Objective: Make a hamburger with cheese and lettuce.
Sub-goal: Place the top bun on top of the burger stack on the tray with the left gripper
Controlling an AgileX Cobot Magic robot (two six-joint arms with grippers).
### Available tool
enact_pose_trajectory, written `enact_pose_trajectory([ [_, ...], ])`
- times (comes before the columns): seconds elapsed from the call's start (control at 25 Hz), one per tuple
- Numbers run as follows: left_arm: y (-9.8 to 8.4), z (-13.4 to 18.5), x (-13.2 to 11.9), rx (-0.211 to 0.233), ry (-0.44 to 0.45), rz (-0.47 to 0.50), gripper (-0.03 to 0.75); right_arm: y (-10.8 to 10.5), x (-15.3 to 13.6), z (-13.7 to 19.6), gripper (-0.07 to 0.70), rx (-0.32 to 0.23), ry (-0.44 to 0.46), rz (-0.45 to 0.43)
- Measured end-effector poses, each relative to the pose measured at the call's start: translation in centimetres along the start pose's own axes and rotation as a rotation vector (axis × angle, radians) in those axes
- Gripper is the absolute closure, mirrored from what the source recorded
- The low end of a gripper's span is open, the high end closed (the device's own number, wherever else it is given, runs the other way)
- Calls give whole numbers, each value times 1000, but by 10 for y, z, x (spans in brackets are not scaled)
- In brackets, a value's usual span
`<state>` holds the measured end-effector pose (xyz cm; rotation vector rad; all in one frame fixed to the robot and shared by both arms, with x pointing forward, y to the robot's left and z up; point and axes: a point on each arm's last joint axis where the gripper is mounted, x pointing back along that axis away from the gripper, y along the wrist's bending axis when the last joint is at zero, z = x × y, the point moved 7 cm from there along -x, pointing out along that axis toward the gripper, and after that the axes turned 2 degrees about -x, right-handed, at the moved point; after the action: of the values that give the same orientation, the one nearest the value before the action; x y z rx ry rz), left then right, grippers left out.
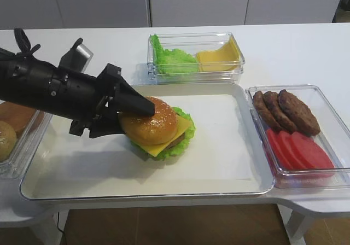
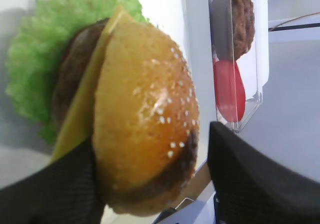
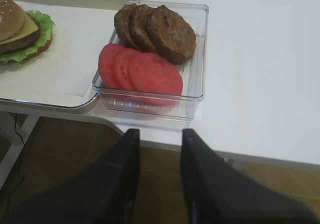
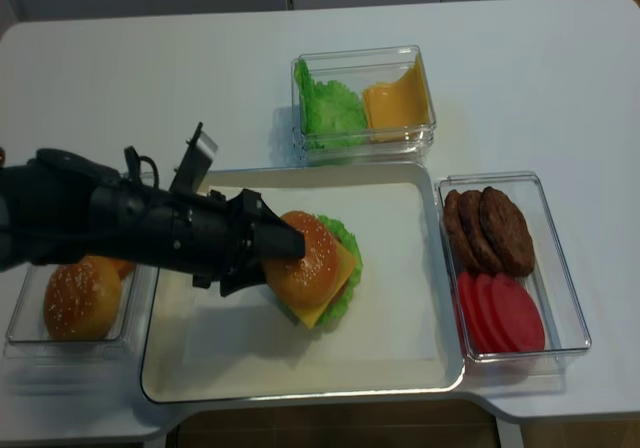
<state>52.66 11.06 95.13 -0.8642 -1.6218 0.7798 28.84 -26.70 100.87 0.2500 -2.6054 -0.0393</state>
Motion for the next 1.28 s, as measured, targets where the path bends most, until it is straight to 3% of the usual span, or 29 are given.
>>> enact_pose_trajectory([
  [0.2, 0, 0, -4, -5, -6, -11, 284, 0, 0, 0, 416, 0, 0, 0],
  [0.48, -2, -6, -3, 19, -45, 0, 284, 0, 0, 0, 416, 0, 0, 0],
  [1.0, 2, -11, -3, 12, -72, -28, 272, 0, 0, 0, 416, 0, 0, 0],
  [1.28, 3, -10, -3, -9, -71, -31, 207, 0, 0, 0, 416, -2, 0, 0],
])
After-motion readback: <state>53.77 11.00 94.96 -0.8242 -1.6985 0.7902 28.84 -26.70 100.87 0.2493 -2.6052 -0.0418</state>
